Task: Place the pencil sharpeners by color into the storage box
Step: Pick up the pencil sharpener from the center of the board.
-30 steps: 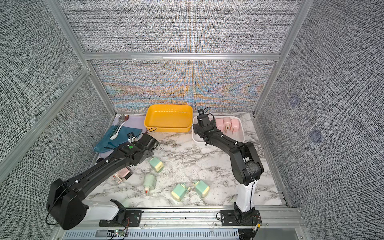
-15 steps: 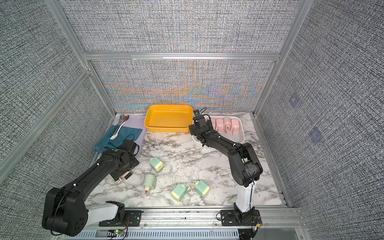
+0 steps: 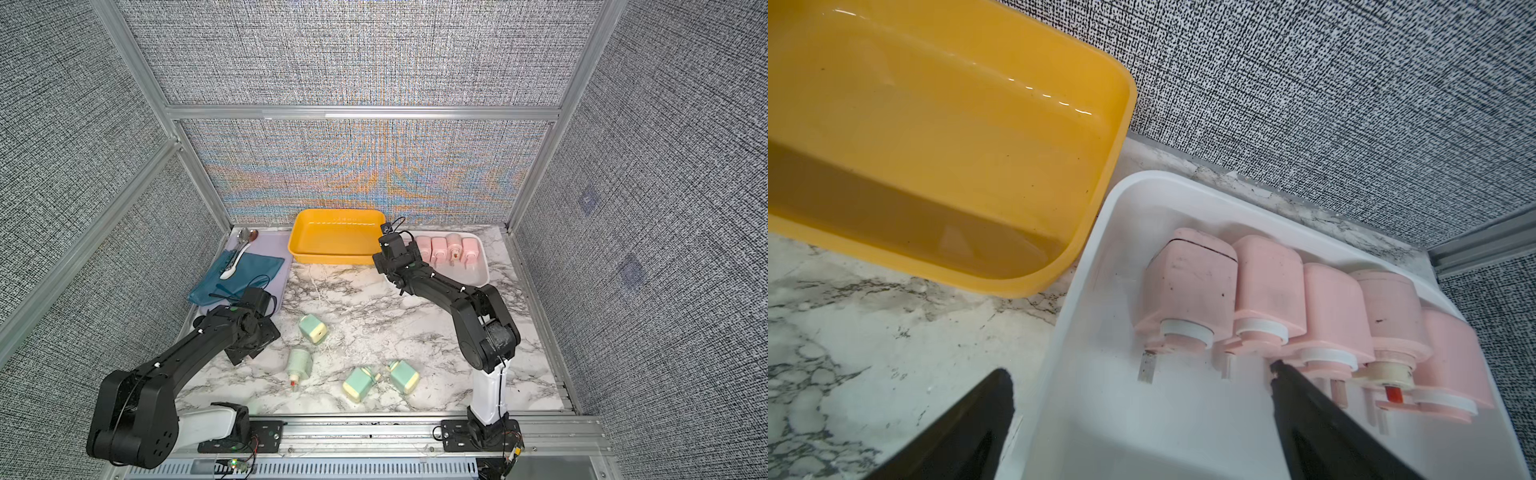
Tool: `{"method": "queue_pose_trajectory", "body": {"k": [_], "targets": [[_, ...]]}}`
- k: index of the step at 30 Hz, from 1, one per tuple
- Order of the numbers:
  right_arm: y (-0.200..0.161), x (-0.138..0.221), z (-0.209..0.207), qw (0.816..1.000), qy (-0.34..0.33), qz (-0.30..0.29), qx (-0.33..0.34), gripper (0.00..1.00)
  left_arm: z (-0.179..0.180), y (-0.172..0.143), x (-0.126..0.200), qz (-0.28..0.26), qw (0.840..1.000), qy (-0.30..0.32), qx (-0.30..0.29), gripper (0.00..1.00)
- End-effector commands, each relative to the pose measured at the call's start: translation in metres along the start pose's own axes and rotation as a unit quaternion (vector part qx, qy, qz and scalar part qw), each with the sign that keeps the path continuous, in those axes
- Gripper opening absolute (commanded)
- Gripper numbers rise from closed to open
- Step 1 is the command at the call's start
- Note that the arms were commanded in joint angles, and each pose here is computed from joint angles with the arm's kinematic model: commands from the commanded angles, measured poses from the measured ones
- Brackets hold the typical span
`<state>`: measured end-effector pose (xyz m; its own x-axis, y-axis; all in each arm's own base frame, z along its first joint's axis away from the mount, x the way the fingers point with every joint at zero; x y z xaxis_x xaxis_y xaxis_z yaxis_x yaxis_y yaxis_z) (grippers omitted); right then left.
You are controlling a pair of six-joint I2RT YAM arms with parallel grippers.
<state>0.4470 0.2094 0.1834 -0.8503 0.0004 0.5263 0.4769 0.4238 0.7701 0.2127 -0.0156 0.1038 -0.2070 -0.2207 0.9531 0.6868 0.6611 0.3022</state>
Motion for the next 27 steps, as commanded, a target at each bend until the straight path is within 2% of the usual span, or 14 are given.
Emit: {"method": "queue_pose_trajectory", "body": {"k": [1,4,13,19,24,26,27], "targets": [[0.001,0.000,0.000,1.000,-0.008,0.001,0.003,0.99,-0.002,0.002,-0.003,-0.011,1.000,-0.004,-0.010,0.91],[0.001,0.000,0.003,1.000,-0.006,0.000,0.004,0.99,0.000,0.000,-0.009,-0.005,1.000,0.008,-0.010,0.88],[-0.004,-0.002,0.006,1.000,-0.005,0.005,0.012,0.99,-0.003,0.000,-0.014,-0.010,1.000,0.000,-0.016,0.59],[-0.003,0.001,0.006,1.000,-0.004,0.003,0.010,0.99,-0.004,0.000,-0.016,-0.006,1.000,0.003,-0.029,0.48],[-0.002,0.003,0.007,1.000,-0.002,0.001,0.010,0.99,-0.012,-0.003,-0.009,0.000,0.998,-0.027,-0.051,0.27],[-0.001,0.006,0.006,1.000,0.002,0.000,0.010,0.99,-0.015,-0.004,-0.001,-0.005,0.997,-0.044,-0.061,0.16],[-0.002,0.008,0.006,1.000,0.004,-0.001,0.008,0.99,-0.016,-0.004,0.004,-0.009,0.996,-0.054,-0.066,0.05]]}}
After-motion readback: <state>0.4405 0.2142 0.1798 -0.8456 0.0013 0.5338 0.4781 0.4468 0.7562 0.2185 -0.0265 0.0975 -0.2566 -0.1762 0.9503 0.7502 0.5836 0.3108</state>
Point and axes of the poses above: each gripper's point midway between its finger pads, its own x axis back along the fingers, its own z axis along the line the jaws close on, y = z × x, the point moved 6 cm from there along x, back along the fingers, and after that the axes turned 6 degrees about x, right-handed, at the moved point
